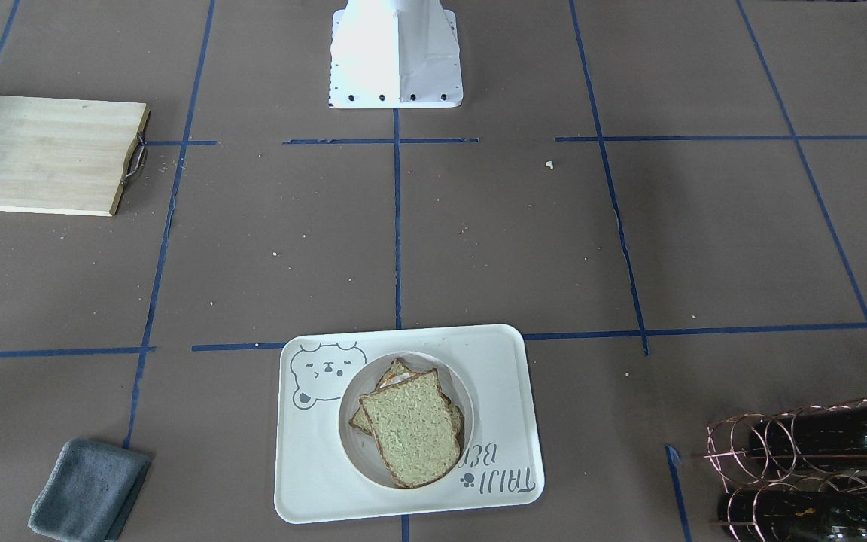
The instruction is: Make sandwich and place on tray
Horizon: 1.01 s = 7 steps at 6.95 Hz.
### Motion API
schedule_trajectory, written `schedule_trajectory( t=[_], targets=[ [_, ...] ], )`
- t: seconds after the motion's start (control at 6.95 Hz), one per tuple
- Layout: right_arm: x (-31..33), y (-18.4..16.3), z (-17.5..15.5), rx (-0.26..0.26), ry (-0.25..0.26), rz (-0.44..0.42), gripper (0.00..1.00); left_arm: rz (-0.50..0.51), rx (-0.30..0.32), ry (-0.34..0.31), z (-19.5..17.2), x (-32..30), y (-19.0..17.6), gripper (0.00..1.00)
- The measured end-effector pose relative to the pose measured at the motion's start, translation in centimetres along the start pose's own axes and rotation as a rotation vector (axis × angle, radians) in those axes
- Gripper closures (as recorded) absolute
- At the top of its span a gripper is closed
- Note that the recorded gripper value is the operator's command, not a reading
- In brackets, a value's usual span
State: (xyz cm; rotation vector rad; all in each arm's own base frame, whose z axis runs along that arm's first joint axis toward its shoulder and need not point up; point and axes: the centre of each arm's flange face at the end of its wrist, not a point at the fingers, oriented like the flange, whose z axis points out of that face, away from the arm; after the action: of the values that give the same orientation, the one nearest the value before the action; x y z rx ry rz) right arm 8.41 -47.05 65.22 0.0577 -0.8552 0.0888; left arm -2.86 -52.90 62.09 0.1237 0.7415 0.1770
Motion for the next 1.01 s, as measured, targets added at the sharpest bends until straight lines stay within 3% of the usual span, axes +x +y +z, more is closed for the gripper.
schedule_trajectory(
  t=[0.58, 1.01],
  targets=[
    [0.0, 0.1, 0.1, -0.002, -0.005, 0.003, 0.00, -0.089, -0.004, 0.017, -3.7, -0.6, 2.6, 0.00],
    [0.1, 0.3, 0.2, -0.006, -0.015, 0.007, 0.00, -0.144, -0.009, 0.048, -3.5, -2.3, 5.3, 0.00]
  ],
)
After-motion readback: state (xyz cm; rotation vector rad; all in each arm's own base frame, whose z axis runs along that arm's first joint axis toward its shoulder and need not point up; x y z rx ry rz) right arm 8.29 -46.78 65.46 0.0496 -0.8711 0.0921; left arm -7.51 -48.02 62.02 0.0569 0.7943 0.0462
